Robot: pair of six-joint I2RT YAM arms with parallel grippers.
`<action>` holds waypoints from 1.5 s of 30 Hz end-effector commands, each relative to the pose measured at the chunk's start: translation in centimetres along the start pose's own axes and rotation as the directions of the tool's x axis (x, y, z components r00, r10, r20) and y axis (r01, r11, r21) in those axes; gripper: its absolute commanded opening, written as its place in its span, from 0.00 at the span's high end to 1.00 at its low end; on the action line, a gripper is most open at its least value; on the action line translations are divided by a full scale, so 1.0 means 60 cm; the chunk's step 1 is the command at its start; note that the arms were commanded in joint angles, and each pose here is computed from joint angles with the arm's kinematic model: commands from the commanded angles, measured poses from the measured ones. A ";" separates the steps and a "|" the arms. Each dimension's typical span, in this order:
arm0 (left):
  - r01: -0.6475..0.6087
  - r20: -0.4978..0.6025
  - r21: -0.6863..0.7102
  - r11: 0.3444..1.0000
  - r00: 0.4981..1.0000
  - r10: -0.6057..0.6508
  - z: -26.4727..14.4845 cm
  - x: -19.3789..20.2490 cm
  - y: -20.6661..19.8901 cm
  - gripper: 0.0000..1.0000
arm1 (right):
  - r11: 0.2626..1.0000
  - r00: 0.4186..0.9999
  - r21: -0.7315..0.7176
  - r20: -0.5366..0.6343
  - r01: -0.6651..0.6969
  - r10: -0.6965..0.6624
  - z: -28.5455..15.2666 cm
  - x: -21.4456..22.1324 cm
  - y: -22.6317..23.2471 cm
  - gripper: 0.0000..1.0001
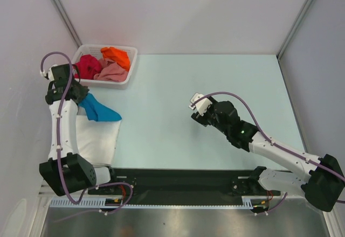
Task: Fold and stack the t-shirts
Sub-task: Neatly place the folded tshirt to the corner
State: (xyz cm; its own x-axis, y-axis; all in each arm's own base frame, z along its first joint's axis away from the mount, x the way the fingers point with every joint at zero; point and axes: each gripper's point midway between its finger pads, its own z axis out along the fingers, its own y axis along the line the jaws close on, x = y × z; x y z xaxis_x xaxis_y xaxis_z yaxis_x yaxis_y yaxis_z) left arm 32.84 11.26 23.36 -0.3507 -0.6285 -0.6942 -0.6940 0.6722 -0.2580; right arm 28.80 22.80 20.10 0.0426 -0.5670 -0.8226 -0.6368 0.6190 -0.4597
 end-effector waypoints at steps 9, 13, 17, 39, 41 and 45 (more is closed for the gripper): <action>-0.008 0.056 -0.038 0.999 0.998 0.010 -0.017 -0.007 0.043 0.99 | 1.000 0.999 0.007 0.043 -0.004 0.004 -0.008 -0.021 -0.006 0.37; -0.009 0.055 -0.058 0.998 0.998 0.012 -0.019 -0.001 0.056 0.97 | 1.000 0.999 0.003 0.046 -0.001 0.001 -0.008 -0.024 -0.006 0.37; 0.012 0.049 -0.101 0.995 0.999 -0.007 -0.016 0.011 0.080 0.93 | 1.000 0.999 -0.003 0.049 0.000 0.000 -0.009 -0.028 -0.004 0.37; 0.169 0.063 -0.288 0.943 0.986 -0.157 -0.016 0.065 0.193 0.89 | 0.999 0.999 -0.034 0.051 0.003 -0.001 -0.004 -0.028 0.009 0.37; 0.211 0.067 -0.305 0.929 0.978 -0.200 -0.022 0.077 0.207 0.78 | 0.999 0.999 -0.038 0.051 0.001 0.001 -0.004 -0.026 0.011 0.37; 0.287 0.068 -0.295 0.911 0.958 -0.280 -0.031 0.115 0.217 0.77 | 0.999 0.999 -0.041 0.054 -0.003 0.005 -0.004 -0.026 0.013 0.37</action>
State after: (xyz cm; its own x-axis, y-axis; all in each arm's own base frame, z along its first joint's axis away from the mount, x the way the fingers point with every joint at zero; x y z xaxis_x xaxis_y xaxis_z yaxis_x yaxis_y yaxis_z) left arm 21.24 15.34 16.12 -0.1950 -0.7435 -0.6397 -0.9063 0.3859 -0.1722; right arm 28.25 23.58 20.03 0.0585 -0.5579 -0.8279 -0.6665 0.5956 -0.4484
